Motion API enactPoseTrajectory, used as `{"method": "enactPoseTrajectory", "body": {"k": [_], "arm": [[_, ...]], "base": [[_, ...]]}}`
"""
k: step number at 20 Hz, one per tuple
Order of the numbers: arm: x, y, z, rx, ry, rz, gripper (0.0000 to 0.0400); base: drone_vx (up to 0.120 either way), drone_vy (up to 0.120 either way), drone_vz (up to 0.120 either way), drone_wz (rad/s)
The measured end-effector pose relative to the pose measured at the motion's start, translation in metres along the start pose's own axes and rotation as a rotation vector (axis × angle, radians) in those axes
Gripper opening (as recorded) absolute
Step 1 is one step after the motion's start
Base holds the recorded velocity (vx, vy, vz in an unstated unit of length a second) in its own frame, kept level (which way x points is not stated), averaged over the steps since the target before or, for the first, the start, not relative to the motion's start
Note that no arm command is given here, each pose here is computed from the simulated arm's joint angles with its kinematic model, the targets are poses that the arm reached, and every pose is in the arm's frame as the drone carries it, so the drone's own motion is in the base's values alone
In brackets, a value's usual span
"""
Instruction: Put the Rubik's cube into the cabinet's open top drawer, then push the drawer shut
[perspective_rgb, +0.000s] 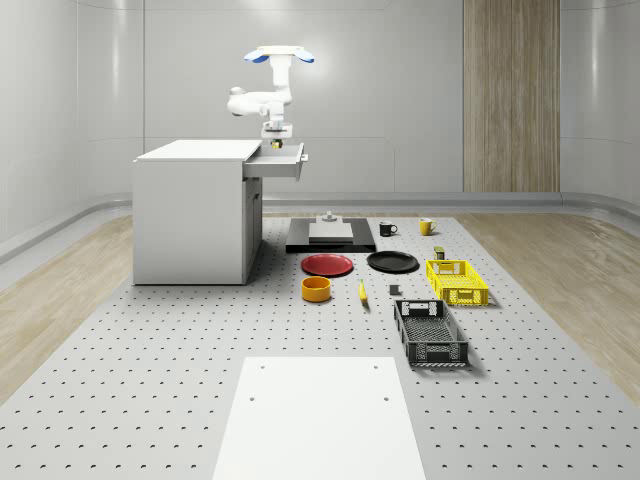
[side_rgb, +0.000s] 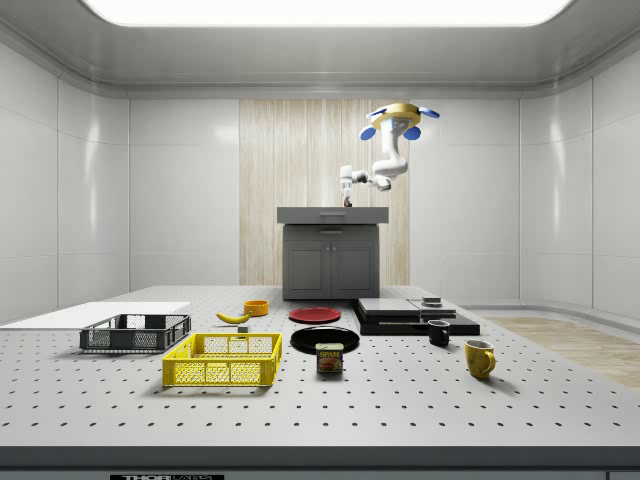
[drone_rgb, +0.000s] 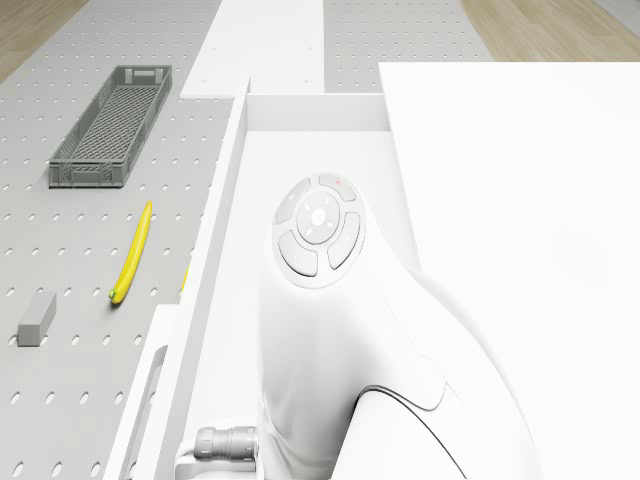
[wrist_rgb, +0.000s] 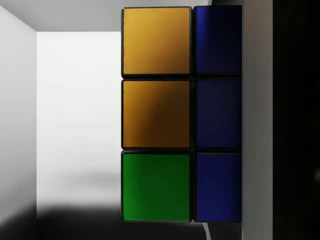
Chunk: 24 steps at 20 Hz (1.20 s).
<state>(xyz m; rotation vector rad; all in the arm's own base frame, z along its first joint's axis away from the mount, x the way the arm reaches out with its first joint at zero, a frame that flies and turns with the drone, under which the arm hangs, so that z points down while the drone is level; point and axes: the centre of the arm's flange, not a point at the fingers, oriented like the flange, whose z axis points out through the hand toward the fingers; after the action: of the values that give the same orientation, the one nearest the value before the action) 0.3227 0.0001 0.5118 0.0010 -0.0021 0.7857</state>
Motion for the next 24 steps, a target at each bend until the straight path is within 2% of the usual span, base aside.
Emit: {"method": "enactPoseTrajectory", "body": {"k": [10, 23, 24], "arm": [[-0.010, -0.010, 0.027, 0.000, 0.000, 0.000, 0.0325], [-0.012, -0.012, 0.076, 0.000, 0.000, 0.000, 0.0325], [-0.012, -0.012, 0.080, 0.000, 0.000, 0.000, 0.0336]], "base": [[0.000, 0.000, 0.000, 0.000], [0.000, 0.000, 0.000, 0.000], [0.000, 0.000, 0.000, 0.000]]}}
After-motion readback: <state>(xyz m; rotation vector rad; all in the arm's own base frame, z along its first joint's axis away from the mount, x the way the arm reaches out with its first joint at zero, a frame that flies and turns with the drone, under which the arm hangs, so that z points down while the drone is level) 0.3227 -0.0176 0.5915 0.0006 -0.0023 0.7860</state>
